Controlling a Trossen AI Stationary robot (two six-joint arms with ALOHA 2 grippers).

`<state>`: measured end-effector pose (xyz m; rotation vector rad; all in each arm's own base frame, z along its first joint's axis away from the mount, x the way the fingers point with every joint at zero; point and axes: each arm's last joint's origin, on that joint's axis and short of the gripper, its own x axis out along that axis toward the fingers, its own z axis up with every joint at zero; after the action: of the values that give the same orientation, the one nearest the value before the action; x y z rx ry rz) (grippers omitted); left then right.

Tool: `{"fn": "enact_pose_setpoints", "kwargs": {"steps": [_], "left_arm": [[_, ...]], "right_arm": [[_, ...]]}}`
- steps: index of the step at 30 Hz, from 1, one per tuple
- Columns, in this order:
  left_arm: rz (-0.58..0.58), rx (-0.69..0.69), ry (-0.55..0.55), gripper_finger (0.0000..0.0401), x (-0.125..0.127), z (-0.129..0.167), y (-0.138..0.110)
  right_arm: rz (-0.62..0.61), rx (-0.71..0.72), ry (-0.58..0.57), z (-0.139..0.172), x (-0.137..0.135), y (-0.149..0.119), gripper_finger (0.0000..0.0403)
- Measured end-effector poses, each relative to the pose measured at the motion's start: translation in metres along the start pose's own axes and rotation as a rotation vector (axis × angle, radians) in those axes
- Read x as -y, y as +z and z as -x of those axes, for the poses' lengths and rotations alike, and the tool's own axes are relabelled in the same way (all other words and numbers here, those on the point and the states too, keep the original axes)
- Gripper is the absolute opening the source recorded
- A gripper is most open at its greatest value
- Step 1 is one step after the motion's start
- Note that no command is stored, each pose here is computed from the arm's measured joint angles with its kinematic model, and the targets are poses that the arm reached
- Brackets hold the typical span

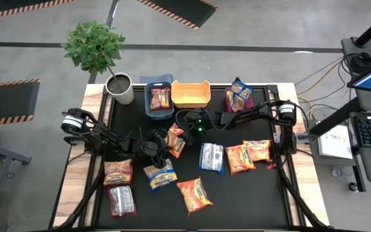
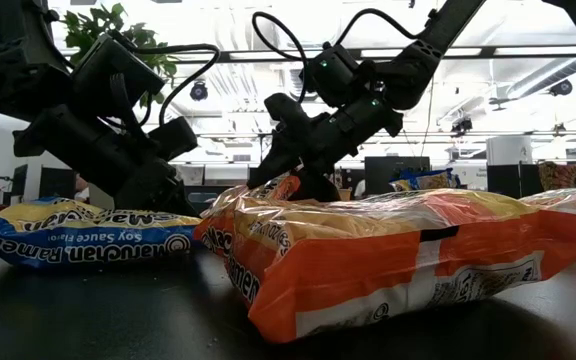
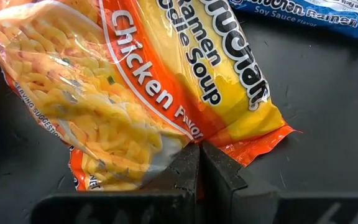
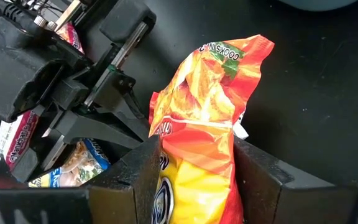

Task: Sort Maruchan noodles
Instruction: Put the orange noodle pack into the yellow bin

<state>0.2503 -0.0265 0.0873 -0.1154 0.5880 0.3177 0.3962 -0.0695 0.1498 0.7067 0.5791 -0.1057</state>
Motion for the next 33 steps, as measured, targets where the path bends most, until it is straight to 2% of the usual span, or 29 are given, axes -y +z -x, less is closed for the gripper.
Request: {"fn": "enact_pose_setpoints", "kwargs": {"steps": [9,15,18,25,33], "left_arm": [[0.0,0.001,0.0,0.0,0.0,0.0,0.0],[0.001,0.004,0.001,0.0,0.0,0.0,0.0],[0.004,0.009,0.0,0.0,0.0,0.0,0.001],[0.018,0.068,-0.018,0.0,0.001,0.006,0.012],[-0.034,0.116,-0.033,0.0,-0.001,0.028,0.033]], "right_arm": [[-0.002,0.001,0.0,0.0,0.0,0.0,0.0156],[0.018,0.007,0.008,0.0,-0.001,0.001,0.0077],[0.02,0.004,0.01,0.0,-0.001,0.001,0.0059],[0.021,0.009,0.013,0.005,-0.005,0.003,0.0058],[0.04,0.044,0.028,0.02,-0.015,0.014,0.0058]]}}
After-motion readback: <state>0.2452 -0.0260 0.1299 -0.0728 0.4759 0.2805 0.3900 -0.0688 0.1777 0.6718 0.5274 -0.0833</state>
